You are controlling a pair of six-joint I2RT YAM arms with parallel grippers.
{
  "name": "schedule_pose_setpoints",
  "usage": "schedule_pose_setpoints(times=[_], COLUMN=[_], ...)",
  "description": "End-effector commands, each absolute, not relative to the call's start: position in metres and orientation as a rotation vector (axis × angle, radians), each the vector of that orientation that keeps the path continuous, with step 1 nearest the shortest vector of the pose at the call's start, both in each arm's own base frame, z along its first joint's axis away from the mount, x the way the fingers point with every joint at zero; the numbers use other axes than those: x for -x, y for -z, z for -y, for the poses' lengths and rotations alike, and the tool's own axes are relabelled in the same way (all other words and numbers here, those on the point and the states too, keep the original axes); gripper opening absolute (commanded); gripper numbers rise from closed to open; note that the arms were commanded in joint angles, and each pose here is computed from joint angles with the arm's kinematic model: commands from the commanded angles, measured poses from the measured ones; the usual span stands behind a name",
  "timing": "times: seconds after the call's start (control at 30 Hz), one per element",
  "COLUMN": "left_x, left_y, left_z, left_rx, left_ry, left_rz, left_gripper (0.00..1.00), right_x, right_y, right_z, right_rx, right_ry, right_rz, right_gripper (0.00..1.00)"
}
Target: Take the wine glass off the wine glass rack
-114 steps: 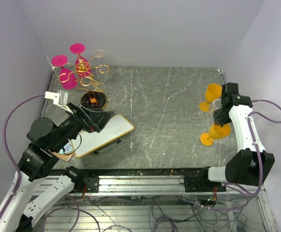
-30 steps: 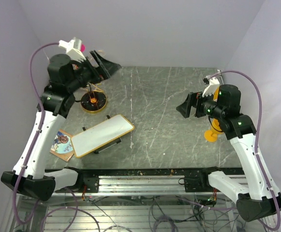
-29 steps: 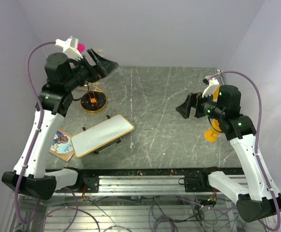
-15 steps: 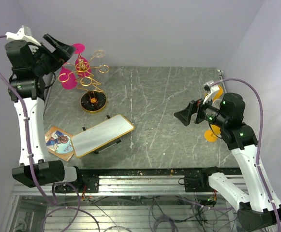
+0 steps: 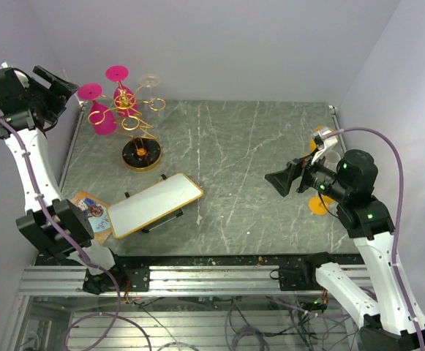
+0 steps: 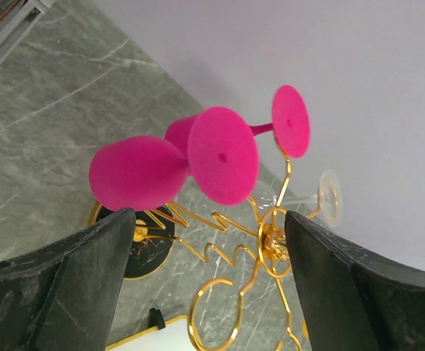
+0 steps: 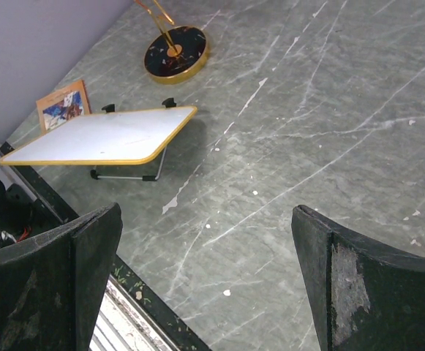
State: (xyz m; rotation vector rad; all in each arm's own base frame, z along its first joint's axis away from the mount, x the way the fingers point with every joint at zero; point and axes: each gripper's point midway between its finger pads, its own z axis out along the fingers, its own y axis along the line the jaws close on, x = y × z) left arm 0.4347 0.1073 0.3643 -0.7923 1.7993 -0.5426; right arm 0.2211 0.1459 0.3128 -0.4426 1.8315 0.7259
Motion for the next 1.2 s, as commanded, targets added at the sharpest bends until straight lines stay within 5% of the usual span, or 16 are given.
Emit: schedule_pose_setpoints(times=[0.0,0.13,0.7,1.17], left_x=[-0.448,-0.463,-0.502,-0.502], left_y=[-0.368,-0.361,-0.329,-0.305], left_z=[-0.108,-0.115,-0.105,-0.100], left_rx=[0.735,0.752,0.740,0.738], left_ry=[0.589,0.598,0.604,0.629], left_rz=[-1.782,-1.766,-1.844,-1.882], left_gripper=[0.93,0.95,0.79,0.55], right_x=[-0.221,-0.220,-0.221,-0.223], right_y=[-0.320,-0.310,-0.311,-0.309], right_z=[-0.146,-0.145,-0.142,-0.142], right_rx=[0.450,0.440,0.431,0.426], right_ry=[-0.718,-0.711,-0.696,-0.693], right_rz=[-1.788,-1.797,-1.785,-1.793], right_gripper=[1.00,1.00,1.00,1.00])
